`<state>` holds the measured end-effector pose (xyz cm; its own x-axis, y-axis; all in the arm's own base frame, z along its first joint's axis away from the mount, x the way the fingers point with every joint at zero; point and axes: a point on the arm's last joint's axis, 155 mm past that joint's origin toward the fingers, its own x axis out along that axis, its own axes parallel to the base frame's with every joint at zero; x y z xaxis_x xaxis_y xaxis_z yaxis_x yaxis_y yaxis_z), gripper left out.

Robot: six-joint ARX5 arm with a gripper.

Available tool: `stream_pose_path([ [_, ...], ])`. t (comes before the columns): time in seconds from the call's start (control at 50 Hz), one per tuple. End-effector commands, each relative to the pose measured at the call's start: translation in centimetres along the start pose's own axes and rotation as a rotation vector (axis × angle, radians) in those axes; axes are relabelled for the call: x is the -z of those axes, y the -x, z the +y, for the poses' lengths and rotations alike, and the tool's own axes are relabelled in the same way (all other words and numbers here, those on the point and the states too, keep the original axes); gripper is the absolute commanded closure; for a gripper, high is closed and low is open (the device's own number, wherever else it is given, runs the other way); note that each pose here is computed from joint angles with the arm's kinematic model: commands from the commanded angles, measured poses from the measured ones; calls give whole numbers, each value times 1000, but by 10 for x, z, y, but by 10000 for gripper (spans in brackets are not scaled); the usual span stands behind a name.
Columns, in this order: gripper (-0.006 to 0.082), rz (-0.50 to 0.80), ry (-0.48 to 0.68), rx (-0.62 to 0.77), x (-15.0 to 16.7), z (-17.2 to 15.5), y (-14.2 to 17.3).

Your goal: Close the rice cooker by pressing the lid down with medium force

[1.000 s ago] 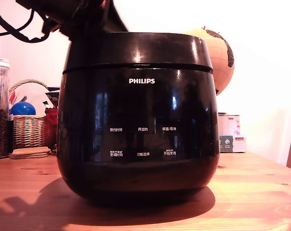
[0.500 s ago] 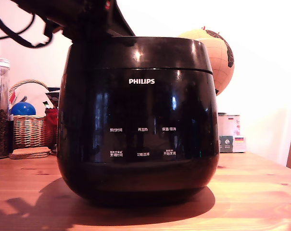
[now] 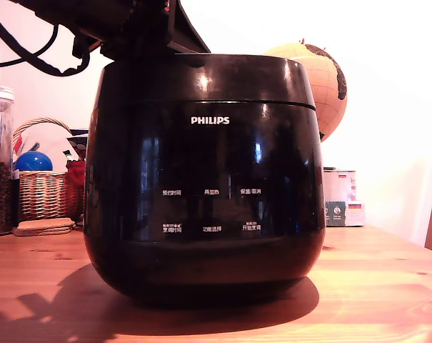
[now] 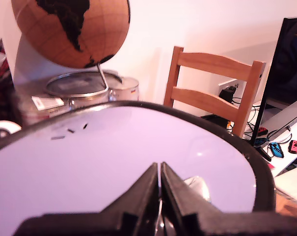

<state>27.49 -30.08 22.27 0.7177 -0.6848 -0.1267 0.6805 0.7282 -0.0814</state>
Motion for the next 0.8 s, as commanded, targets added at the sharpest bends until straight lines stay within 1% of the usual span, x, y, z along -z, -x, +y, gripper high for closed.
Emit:
stream_pose_path([
  [0.0, 787, 158, -43, -29, 62, 12, 3],
  [0.1, 787, 97, -38, -42, 37, 17, 6],
  [0.22, 787, 12, -79, -62, 0, 25, 10],
  [0.26, 787, -19, -74, -74, -13, 30, 12],
  [0.28, 787, -31, -104, -82, -18, 33, 14],
  [0.32, 787, -60, -99, -99, -31, 39, 17],
  [0.34, 787, -71, -126, -108, -36, 42, 18],
  [0.38, 787, -97, -130, -131, -47, 50, 23],
  [0.4, 787, -106, -156, -146, -51, 54, 24],
  [0.48, 787, -140, -183, -217, -68, 76, 34],
  [0.58, 787, -173, -200, -311, -83, 105, 49],
  [0.6, 787, -175, -218, -332, -86, 111, 52],
  [0.78, 787, -199, -213, -532, -99, 169, 83],
])
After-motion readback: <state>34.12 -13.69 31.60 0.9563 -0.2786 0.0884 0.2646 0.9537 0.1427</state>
